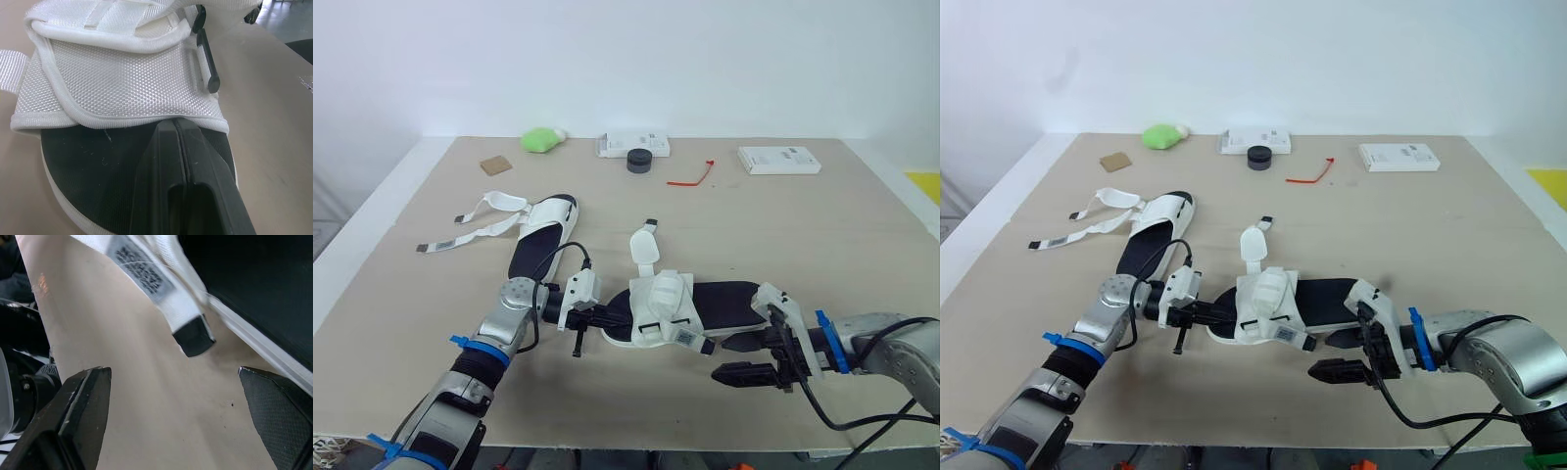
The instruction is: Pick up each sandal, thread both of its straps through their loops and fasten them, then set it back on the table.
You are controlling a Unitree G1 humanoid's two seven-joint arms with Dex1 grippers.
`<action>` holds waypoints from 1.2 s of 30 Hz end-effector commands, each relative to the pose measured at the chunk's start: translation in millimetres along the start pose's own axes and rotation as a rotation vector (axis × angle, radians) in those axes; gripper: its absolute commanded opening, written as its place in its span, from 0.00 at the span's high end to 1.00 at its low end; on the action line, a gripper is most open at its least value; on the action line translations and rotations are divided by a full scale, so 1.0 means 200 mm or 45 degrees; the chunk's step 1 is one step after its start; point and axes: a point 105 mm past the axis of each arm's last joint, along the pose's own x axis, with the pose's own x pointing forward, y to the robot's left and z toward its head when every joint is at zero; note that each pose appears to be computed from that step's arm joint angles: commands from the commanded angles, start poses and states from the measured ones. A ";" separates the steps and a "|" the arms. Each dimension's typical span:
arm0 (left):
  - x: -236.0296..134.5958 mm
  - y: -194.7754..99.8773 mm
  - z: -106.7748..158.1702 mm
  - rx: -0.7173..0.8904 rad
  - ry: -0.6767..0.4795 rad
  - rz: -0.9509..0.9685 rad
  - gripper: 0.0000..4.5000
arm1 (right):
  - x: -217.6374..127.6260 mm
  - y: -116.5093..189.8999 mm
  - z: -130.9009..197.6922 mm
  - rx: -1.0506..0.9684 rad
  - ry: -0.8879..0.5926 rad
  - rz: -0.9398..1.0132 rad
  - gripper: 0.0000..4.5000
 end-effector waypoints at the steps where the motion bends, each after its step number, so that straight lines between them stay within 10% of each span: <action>1: -0.02 -0.15 -0.32 -0.278 0.254 -0.048 1.00 | -0.04 -0.02 0.07 -0.013 -0.074 -0.036 0.01; 13: -0.02 -0.14 -0.31 -0.275 0.251 -0.046 1.00 | 0.02 0.00 0.11 0.095 -0.162 0.027 0.01; 23: -0.02 -0.15 -0.31 -0.278 0.250 -0.050 1.00 | 0.02 0.04 0.11 0.086 -0.173 0.071 0.99; 36: -0.03 -0.16 -0.31 -0.279 0.258 -0.056 1.00 | -0.23 0.13 0.24 -0.810 0.058 -0.277 0.99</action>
